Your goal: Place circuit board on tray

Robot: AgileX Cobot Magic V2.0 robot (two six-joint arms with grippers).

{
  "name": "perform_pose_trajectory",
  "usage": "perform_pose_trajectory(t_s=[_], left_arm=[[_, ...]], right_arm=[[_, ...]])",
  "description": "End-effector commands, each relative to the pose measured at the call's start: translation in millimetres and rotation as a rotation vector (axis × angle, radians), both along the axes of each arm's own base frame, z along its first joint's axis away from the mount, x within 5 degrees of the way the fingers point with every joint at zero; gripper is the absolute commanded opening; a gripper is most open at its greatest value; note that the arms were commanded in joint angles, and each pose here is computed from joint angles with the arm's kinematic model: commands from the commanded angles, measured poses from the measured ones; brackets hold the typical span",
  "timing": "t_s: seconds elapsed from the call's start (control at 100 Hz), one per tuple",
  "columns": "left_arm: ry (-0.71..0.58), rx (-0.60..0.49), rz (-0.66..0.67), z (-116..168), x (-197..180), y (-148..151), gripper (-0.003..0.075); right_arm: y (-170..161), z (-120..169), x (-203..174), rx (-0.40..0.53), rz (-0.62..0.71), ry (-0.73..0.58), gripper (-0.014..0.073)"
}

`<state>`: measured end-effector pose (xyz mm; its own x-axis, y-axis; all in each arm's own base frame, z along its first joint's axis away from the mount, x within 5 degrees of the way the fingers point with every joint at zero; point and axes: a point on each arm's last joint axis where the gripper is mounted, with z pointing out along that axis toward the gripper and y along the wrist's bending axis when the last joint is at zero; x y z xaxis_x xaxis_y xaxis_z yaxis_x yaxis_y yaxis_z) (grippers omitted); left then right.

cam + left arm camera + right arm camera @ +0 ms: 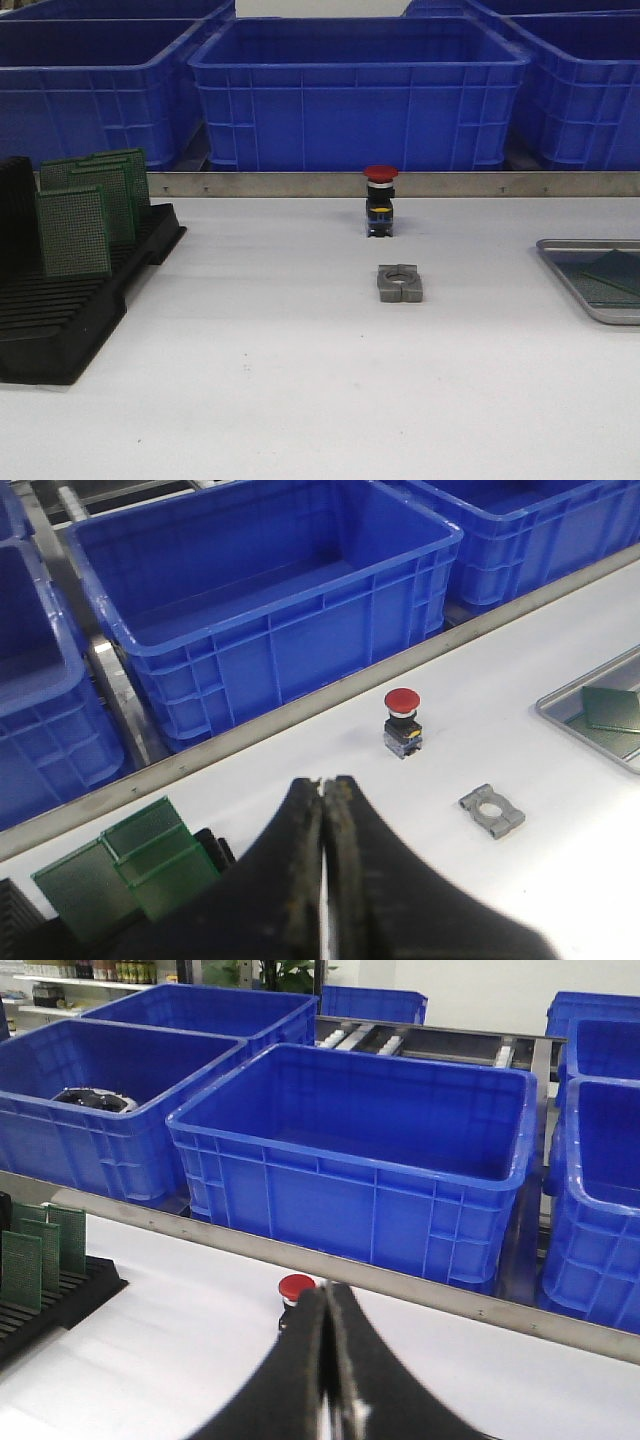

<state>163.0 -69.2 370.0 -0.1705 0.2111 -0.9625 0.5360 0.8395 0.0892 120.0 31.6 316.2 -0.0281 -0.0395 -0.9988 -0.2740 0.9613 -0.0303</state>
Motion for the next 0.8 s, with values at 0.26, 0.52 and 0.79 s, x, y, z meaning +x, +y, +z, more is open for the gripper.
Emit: perform_pose_trajectory(t_s=[0.26,0.52,0.79], left_arm=[[-0.192,-0.128,0.126,-39,-73,30,-0.0020],[-0.267,-0.178,0.155,-63,-99,40,-0.0020],[-0.283,-0.187,0.159,-65,-102,41,-0.0020]], right_arm=[[-10,-22,-45,0.016,-0.005,-0.132,-0.0107],[-14,-33,-57,0.026,-0.029,-0.175,-0.0107],[-14,-33,-57,0.026,-0.024,-0.175,-0.0107]])
